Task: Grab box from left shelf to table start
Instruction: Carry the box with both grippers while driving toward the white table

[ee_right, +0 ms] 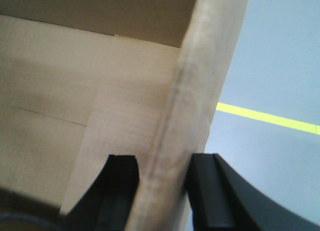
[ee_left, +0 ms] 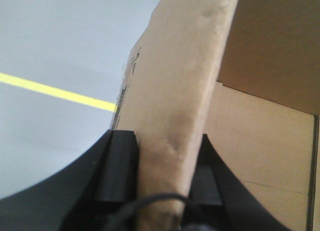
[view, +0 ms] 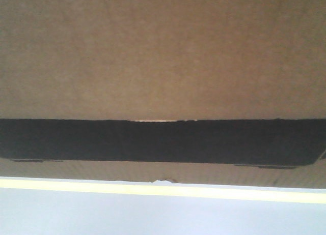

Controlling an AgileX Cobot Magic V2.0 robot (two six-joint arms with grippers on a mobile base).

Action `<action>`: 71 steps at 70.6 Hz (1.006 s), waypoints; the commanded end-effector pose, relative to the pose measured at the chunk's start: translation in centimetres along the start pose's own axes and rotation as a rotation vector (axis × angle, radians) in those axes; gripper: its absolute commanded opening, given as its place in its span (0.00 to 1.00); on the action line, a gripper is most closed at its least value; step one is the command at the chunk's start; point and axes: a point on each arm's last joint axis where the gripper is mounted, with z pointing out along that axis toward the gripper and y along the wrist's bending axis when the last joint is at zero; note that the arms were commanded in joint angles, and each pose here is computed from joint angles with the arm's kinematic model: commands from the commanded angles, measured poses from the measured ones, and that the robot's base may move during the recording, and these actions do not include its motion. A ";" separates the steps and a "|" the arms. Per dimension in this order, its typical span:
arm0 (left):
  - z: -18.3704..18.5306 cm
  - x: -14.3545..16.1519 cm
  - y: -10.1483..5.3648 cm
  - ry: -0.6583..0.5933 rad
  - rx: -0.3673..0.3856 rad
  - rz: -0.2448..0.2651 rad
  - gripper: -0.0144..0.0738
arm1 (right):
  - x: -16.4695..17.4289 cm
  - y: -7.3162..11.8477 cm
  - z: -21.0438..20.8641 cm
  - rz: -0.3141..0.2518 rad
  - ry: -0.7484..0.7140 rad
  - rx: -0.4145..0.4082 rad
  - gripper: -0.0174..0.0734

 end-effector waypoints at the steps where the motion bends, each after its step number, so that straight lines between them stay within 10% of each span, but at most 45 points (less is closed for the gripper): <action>1: -1.6 -1.1 -2.2 -0.066 0.197 -0.054 0.05 | -2.4 0.4 -0.5 0.000 -0.208 -0.037 0.26; 71: -1.6 -1.1 -2.2 -0.066 0.197 -0.054 0.05 | -2.4 0.4 -0.5 0.000 -0.208 -0.037 0.26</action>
